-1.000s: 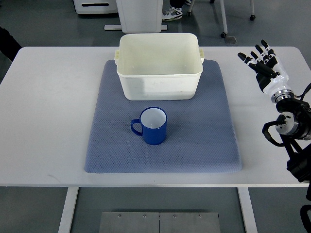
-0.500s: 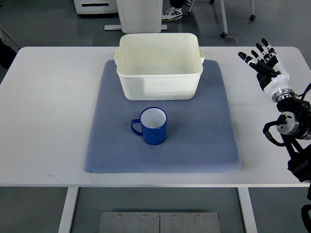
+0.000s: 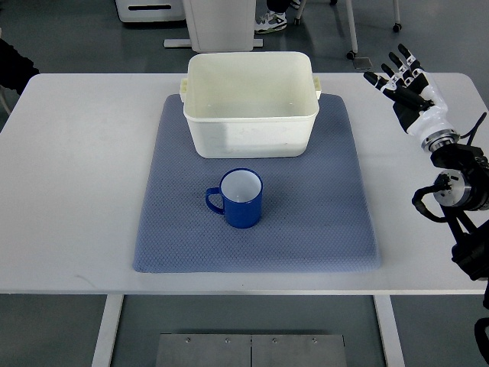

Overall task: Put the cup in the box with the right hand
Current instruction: 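Move the right hand over the blue mug toward its rim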

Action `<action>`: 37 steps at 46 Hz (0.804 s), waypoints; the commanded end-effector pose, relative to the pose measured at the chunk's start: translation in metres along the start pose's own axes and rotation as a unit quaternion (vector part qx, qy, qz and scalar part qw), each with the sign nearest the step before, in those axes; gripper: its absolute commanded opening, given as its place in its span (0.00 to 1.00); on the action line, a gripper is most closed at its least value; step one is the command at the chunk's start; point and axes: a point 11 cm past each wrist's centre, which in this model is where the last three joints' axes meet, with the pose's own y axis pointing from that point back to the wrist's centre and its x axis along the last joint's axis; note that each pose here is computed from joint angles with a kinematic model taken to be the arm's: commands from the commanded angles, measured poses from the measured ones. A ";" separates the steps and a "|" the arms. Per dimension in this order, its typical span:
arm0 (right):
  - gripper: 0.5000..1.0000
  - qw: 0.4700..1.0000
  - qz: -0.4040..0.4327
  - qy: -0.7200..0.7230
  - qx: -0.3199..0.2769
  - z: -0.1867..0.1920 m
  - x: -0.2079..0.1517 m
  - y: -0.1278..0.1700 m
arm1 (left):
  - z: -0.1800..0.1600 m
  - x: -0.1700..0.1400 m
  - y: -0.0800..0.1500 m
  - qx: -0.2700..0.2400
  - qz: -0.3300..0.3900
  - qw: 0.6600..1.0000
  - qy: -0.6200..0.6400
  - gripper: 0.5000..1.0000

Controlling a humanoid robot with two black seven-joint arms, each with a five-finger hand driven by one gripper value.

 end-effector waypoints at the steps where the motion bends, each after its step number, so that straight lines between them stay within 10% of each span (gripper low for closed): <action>1: 0.99 0.999 -0.035 0.004 0.009 -0.009 -0.013 -0.002 | 0.000 0.000 0.000 0.000 0.000 1.000 -0.001 1.00; 37: 0.99 0.944 -0.323 0.066 -0.010 -0.003 -0.145 0.022 | 0.000 0.000 0.000 0.000 0.000 1.000 -0.001 1.00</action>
